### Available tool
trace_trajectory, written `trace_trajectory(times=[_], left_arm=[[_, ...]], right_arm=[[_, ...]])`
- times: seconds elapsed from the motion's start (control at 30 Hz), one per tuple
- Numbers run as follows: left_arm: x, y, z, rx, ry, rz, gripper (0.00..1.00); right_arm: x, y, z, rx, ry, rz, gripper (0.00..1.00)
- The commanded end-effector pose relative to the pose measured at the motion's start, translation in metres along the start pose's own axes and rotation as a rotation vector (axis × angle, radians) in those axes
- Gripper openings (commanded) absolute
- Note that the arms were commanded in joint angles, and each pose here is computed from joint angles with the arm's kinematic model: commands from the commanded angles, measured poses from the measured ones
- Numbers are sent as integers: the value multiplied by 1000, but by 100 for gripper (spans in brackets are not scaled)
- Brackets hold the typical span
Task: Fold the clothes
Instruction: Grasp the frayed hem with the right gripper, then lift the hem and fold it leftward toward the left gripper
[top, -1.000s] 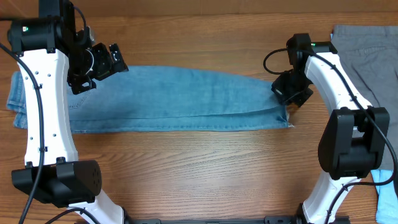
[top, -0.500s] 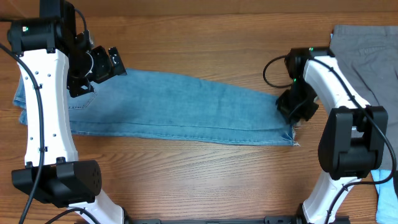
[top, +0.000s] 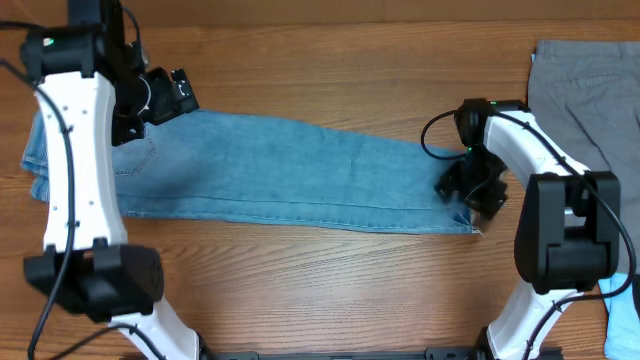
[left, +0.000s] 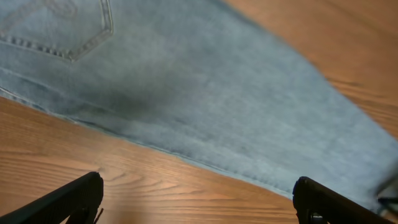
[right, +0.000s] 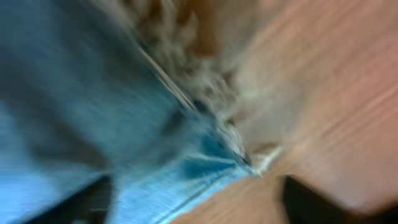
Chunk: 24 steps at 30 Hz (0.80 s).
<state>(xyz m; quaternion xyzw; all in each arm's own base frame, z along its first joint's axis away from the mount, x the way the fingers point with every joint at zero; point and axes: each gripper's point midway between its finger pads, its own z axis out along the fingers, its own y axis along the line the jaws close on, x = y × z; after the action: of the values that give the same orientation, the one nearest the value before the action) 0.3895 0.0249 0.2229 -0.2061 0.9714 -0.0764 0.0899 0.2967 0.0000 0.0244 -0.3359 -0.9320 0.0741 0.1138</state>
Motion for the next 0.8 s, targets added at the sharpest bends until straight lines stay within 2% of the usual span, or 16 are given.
trace_trajectory(times=[0.0,0.1,0.27,0.53,0.63,0.67,0.73,0.77], left_arm=[[3,8,40,-58,120,7,100],[6,11,61,-77,184,-2,100],[5,13,75,-87,215,-7,100],[6,14,75,-88,219,-7,100],[6,14,75,-88,219,-7,100],[6,14,75,-88,219,-7,100],[6,14,75,-88,219,-7,100],[6,14,75,-88,219,-7,100]], right_arm=[[-25,-8,-17,-69,-62,-29,100],[-35,-11,-16,-132,-50,-62,100],[-34,15,-22,-357,-12,-258,100],[-20,29,9,-444,20,-276,98],[-12,33,16,-483,46,-278,85],[-10,34,18,-490,53,-277,76],[-7,34,19,-498,67,-272,47],[-6,35,19,-497,69,-265,39]])
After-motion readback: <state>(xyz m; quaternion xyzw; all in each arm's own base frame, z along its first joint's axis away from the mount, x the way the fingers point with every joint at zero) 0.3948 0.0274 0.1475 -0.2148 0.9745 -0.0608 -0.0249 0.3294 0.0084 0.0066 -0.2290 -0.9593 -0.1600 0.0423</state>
